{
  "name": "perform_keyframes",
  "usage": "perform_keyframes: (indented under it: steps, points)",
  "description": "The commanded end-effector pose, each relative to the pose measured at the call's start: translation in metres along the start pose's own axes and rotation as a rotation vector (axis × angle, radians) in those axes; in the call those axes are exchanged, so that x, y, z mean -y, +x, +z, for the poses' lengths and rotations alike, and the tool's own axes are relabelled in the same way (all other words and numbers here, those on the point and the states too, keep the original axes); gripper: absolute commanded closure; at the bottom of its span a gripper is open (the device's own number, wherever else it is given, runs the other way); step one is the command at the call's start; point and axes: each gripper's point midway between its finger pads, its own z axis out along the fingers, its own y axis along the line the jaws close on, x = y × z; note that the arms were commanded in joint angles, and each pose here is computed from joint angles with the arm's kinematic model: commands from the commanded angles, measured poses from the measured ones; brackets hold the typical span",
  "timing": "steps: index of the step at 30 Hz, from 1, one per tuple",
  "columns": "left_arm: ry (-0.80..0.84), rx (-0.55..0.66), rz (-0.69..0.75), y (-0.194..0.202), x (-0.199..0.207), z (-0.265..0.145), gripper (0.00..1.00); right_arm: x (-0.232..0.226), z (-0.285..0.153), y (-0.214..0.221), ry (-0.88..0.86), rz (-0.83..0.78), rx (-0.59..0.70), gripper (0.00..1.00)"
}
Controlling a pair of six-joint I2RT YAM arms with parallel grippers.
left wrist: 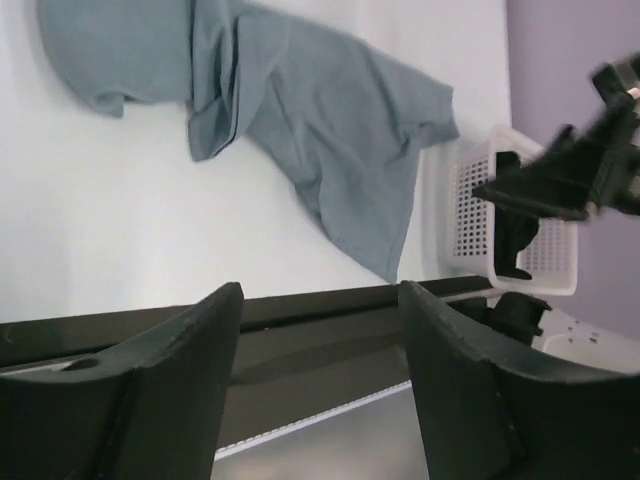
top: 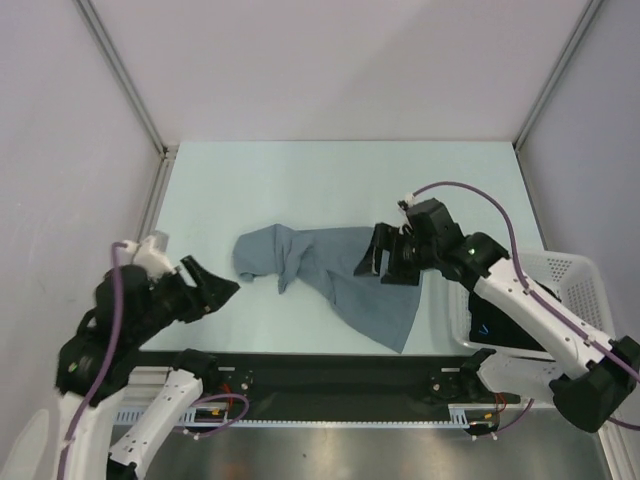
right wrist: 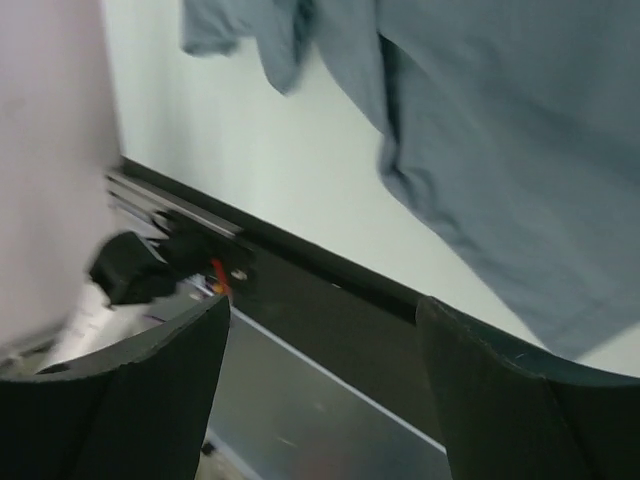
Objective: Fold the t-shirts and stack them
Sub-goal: Move the tshirt to the center of the board, then flatten the tshirt out
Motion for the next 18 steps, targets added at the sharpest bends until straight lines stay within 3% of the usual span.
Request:
perform_keyframes:
  steps: [1, 3, 5, 7, 8, 10, 18]
  points:
    - [0.034, -0.143, -0.079, 0.014, 0.003, 0.072, 0.35, 0.035, -0.009, 0.035, 0.063, -0.165, -0.114, 0.2]
    - [0.045, -0.193, -0.075, 0.022, 0.002, 0.107, 0.39, 0.055, -0.003, 0.048, 0.102, -0.253, -0.157, 0.22]
    - [-0.073, -0.252, -0.028, 0.029, -0.014, 0.144, 0.3, 0.073, 0.002, 0.057, 0.151, -0.299, -0.194, 0.24]
    - [-0.086, -0.298, 0.055, 0.033, -0.008, 0.164, 0.21, 0.091, 0.009, 0.067, 0.211, -0.291, -0.255, 0.24]
    - [-0.133, -0.361, 0.081, 0.043, -0.016, 0.187, 0.18, 0.095, 0.012, 0.071, 0.221, -0.299, -0.275, 0.24]
    - [-0.169, -0.36, 0.155, 0.038, -0.02, 0.211, 0.18, 0.102, 0.018, 0.076, 0.251, -0.32, -0.286, 0.22]
    - [-0.249, -0.47, 0.265, 0.052, -0.044, 0.282, 0.35, 0.109, 0.061, 0.09, 0.257, -0.294, -0.297, 0.23]
